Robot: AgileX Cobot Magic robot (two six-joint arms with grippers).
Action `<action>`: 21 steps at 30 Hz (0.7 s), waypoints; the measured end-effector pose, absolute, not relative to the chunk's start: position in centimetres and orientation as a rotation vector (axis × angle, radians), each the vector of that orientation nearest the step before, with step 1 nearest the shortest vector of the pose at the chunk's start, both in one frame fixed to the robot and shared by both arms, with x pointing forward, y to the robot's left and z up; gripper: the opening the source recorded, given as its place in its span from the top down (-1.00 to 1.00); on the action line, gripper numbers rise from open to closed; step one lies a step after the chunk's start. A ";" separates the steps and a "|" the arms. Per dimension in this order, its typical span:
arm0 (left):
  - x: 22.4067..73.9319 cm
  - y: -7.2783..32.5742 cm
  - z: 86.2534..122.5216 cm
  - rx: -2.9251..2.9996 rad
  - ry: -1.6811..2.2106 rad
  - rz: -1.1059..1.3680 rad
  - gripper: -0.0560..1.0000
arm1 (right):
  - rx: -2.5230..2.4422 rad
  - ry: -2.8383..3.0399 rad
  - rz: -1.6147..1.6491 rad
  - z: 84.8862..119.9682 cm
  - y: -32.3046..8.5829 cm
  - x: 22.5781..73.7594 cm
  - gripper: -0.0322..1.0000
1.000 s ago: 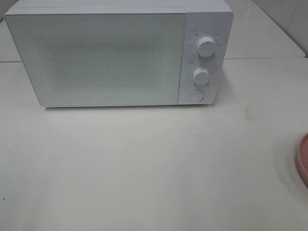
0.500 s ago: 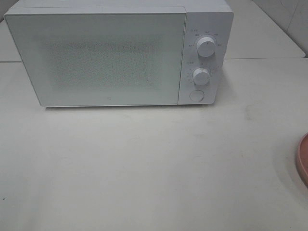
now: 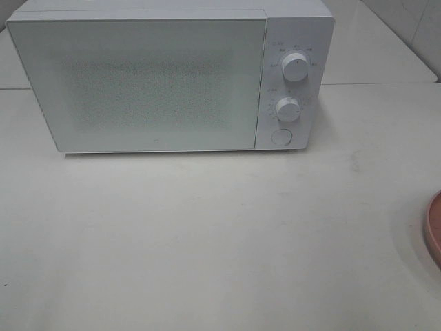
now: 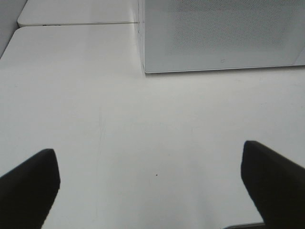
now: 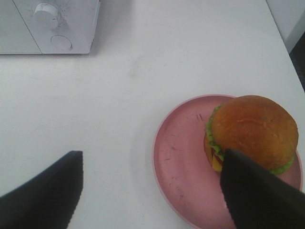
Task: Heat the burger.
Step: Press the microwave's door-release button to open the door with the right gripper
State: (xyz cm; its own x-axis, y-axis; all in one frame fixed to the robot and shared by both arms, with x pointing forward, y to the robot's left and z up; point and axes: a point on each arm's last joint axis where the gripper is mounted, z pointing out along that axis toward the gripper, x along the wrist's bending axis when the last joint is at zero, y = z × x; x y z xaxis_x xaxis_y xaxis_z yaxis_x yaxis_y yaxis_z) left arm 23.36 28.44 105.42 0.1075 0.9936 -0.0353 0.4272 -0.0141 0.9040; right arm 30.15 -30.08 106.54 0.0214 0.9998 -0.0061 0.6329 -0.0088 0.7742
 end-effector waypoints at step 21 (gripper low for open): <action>23.4 28.4 105.4 1.567 1.439 0.873 -0.95 | 1.688 1.691 0.799 105.8 -29.6 36.9 -0.54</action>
